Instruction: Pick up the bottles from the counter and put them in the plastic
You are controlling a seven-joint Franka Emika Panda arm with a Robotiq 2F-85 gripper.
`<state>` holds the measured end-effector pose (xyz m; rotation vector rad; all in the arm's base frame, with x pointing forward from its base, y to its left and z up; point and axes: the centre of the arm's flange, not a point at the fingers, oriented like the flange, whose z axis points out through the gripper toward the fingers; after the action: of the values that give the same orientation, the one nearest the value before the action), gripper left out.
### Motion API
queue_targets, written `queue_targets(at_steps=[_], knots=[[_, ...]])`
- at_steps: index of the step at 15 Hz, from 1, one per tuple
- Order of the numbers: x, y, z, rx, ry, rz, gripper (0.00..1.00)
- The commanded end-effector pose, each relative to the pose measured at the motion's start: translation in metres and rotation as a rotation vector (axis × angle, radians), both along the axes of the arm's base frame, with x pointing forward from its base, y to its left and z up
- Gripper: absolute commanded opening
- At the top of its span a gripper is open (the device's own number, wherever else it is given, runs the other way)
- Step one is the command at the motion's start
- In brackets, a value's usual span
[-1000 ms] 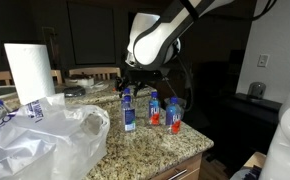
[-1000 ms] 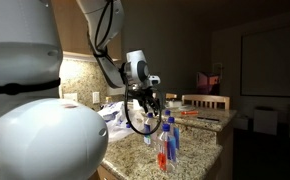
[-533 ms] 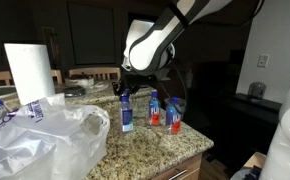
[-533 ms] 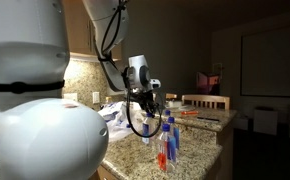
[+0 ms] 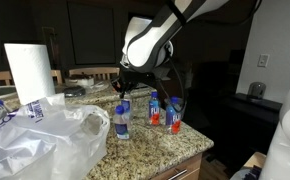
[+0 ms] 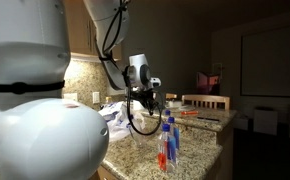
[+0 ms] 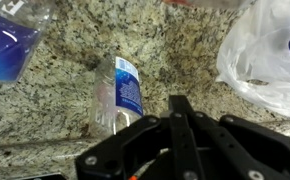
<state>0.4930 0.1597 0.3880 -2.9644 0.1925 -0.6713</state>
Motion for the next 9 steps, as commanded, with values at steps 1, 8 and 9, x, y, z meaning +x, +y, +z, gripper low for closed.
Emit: queue_targets(at_steps=[1, 8, 9], knots=[[-0.015, -0.008, 0.040, 0.009, -0.048, -0.024, 0.00], [-0.021, -0.009, 0.064, 0.015, -0.095, -0.028, 0.32], [-0.022, -0.008, 0.066, 0.011, -0.076, -0.027, 0.40]])
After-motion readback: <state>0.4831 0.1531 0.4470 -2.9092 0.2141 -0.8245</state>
